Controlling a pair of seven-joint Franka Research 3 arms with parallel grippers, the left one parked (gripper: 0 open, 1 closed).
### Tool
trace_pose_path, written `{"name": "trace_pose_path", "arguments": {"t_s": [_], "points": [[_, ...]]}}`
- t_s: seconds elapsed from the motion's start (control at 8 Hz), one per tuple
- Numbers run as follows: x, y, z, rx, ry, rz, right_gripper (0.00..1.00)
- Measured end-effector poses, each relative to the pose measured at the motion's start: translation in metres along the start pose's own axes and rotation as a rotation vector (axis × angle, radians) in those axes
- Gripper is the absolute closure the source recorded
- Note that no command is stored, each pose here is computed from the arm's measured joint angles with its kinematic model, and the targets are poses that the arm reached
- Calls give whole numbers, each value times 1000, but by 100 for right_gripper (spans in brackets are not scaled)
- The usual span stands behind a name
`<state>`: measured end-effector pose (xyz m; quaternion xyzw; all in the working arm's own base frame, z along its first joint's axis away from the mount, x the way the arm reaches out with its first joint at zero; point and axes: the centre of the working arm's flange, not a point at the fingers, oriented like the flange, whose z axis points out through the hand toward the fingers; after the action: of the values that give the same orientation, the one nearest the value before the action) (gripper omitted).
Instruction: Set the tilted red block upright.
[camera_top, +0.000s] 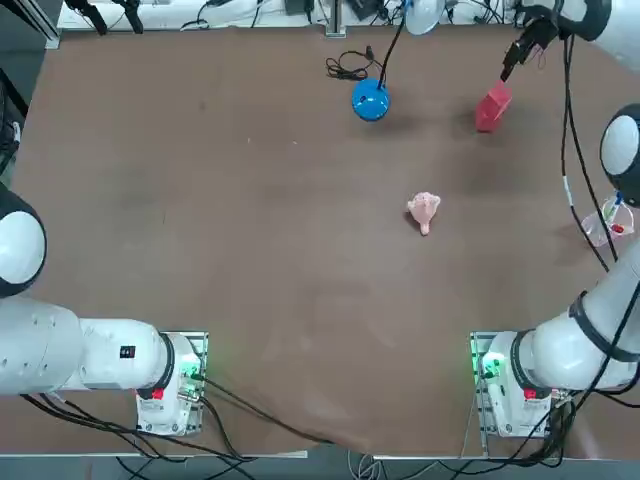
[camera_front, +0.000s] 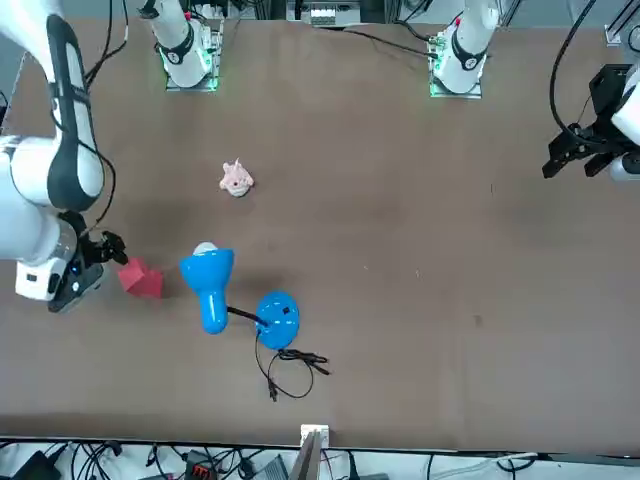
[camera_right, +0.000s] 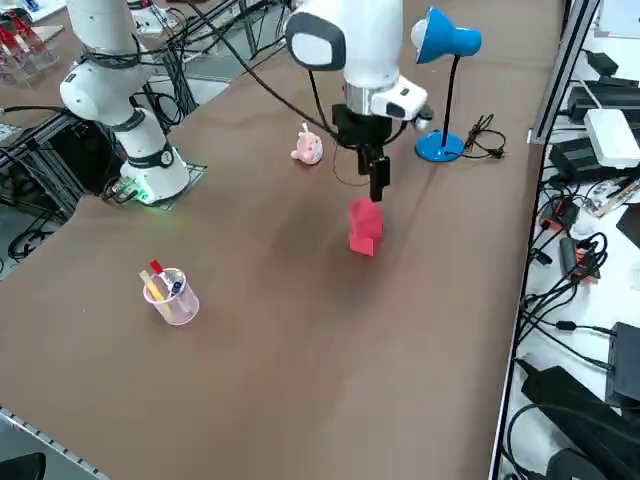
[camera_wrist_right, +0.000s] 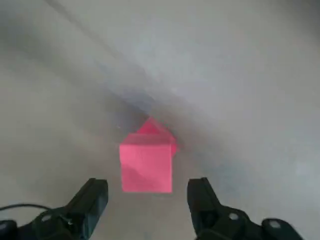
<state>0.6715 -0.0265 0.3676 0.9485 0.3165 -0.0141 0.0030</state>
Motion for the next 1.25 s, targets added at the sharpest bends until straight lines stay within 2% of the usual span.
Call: {"name": "trace_pose_path", "arguments": {"t_s": [0.38,1.25], "points": [[11,-9,18,0,4,-16,2],[9,-5,50,1,-9,-5,2]]}}
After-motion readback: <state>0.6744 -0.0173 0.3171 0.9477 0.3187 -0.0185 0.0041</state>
